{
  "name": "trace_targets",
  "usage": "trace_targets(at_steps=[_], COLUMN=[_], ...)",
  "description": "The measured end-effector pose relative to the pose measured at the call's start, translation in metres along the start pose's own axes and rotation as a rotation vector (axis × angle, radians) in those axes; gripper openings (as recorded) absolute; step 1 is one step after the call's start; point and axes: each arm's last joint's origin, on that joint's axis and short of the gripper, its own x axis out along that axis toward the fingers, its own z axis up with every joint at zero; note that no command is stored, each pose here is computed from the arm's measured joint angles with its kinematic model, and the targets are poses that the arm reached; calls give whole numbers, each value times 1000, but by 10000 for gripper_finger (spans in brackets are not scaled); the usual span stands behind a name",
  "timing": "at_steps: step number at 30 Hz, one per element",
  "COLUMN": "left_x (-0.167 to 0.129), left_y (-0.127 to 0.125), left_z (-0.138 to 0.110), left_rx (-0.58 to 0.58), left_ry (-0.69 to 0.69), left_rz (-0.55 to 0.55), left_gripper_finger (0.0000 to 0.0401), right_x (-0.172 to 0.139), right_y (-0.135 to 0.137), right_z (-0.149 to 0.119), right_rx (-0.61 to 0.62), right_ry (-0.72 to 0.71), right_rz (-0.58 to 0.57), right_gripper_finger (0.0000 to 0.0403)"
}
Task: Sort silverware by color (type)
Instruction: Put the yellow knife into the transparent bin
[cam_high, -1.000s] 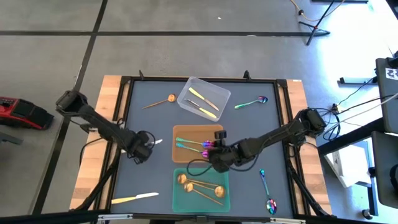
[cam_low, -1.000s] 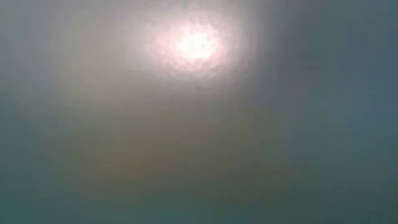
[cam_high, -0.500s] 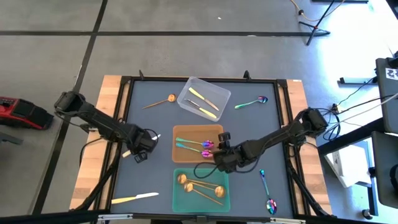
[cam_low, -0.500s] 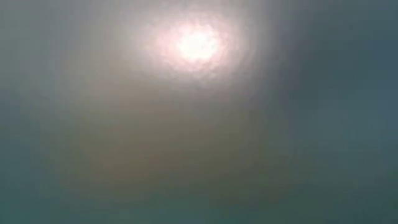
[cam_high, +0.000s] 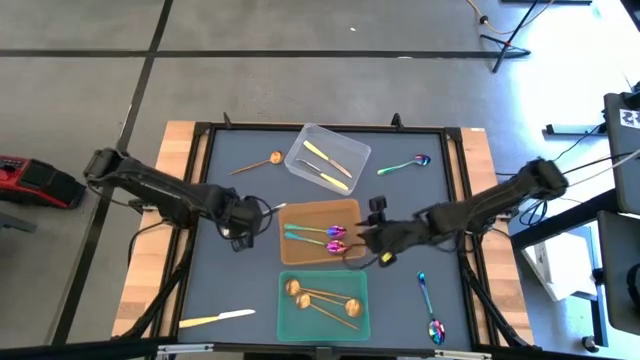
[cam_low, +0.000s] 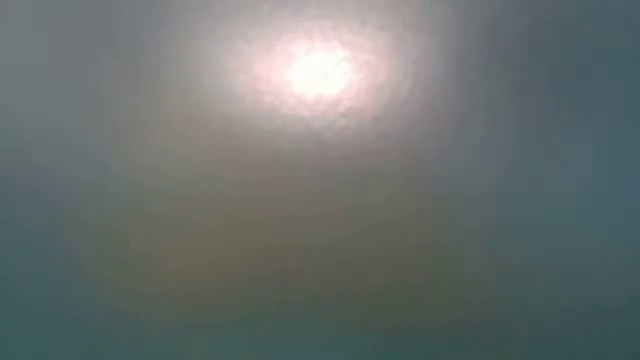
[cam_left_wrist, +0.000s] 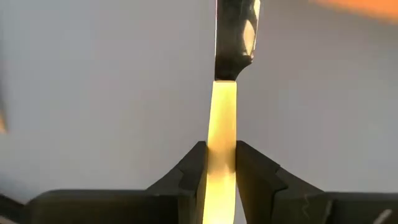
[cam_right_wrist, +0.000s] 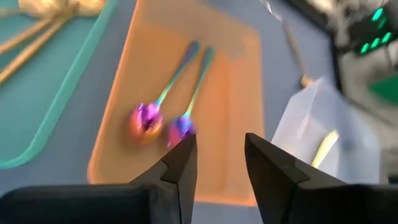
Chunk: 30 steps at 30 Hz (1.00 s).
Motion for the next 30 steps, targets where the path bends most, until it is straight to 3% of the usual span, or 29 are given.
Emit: trace_targets(at_steps=[7, 17, 24, 30], left_x=[-39, -52, -55, -53], left_y=[10, 12, 15, 36], left_z=[27, 64, 81, 111], left_rx=[118, 329, 492, 572], left_ry=[-224, -530, -644, -781], left_rz=[72, 110, 146, 186], left_gripper_finger=[67, 68, 68, 68], right_x=[0, 23, 23, 24], right_y=[-35, -73, -84, -87], right_z=[-36, -82, -87, -91], right_rx=[14, 94, 97, 81], right_ry=[-175, -198, -198, -170], right_rz=[-49, -31, -57, -74], right_gripper_finger=[127, 127, 127, 127])
